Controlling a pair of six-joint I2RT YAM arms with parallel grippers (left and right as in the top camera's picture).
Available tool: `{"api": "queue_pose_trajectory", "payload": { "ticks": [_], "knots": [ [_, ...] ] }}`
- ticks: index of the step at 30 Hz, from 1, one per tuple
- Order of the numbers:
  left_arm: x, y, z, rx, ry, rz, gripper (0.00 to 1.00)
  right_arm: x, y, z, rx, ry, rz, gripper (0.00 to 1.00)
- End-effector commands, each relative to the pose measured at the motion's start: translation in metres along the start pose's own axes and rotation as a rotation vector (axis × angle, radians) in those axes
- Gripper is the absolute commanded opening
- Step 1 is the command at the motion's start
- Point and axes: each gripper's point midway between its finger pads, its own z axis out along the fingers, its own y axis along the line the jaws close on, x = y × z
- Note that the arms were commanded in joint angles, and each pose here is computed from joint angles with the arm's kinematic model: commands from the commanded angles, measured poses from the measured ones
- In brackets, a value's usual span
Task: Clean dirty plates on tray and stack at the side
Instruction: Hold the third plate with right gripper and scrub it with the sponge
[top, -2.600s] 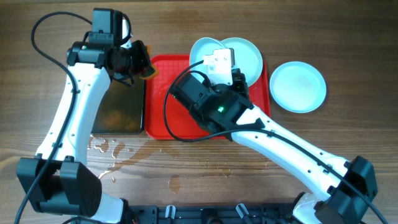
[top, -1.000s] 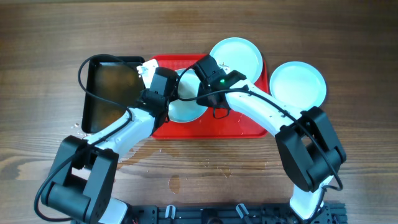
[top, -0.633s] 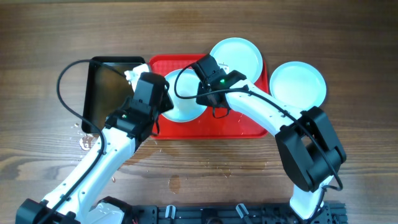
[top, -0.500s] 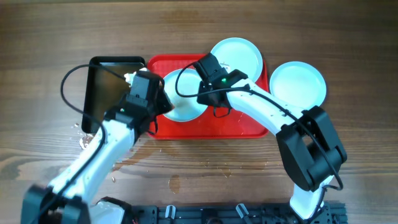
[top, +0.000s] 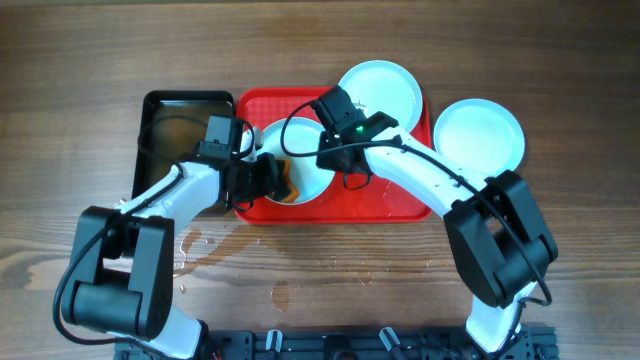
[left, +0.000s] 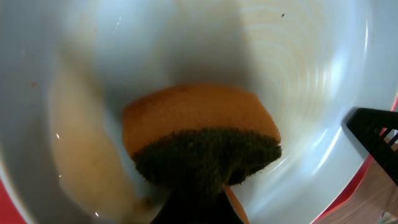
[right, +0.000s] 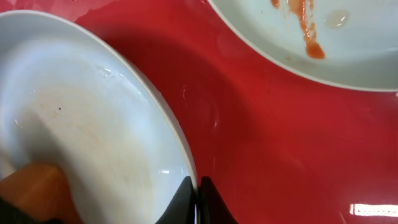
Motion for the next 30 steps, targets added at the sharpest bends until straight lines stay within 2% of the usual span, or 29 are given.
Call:
{"api": "queue_pose_trajectory", "payload": {
  "ticks": [1,4,6,10,14,16,19,20,21,22,25,27,30],
  "knots": [
    [-0.007,0.006,0.004,-0.032,-0.032,0.069,0.04,-0.003,0.000,0.001,-0.005,-0.006,0.004,0.04],
    [-0.029,0.043,-0.001,-0.300,-0.172,0.090,0.04,-0.003,0.000,0.001,-0.005,-0.006,0.004,0.04],
    [-0.032,0.048,-0.003,-0.360,-0.202,0.108,0.04,-0.003,0.000,0.001,-0.005,-0.006,0.004,0.04],
    [-0.048,0.038,0.002,-0.424,-0.313,0.178,0.04,-0.003,0.001,0.001,-0.005,-0.006,0.004,0.04],
    [-0.063,0.031,-0.003,-0.444,-0.426,0.134,0.04,-0.003,0.000,0.001,-0.005,-0.005,0.005,0.04],
    [-0.068,0.039,-0.010,-0.486,-0.483,0.065,0.04,-0.003,0.001,0.001,-0.007,-0.004,0.005,0.04],
    [-0.070,0.041,-0.012,-0.498,-0.504,0.046,0.04,-0.003,0.008,0.007,-0.045,0.005,0.008,0.04],
    [-0.068,0.041,-0.012,-0.497,-0.501,0.035,0.04,-0.006,0.017,0.014,-0.103,0.015,0.004,0.06],
    [-0.064,0.036,-0.007,-0.478,-0.480,0.045,0.04,-0.013,0.026,0.020,-0.171,0.015,-0.015,0.14],
    [-0.061,0.032,-0.004,-0.465,-0.466,0.054,0.04,-0.018,0.032,0.024,-0.220,0.011,-0.029,0.18],
    [-0.057,0.028,-0.001,-0.459,-0.458,0.067,0.04,-0.035,0.027,0.039,-0.267,-0.008,-0.002,0.41],
    [-0.057,0.028,-0.001,-0.460,-0.458,0.067,0.04,-0.036,0.028,0.044,-0.270,-0.013,-0.003,0.46],
    [-0.057,0.028,-0.001,-0.459,-0.458,0.067,0.04,-0.037,0.029,0.054,-0.277,-0.020,0.005,0.46]
  ]
}}
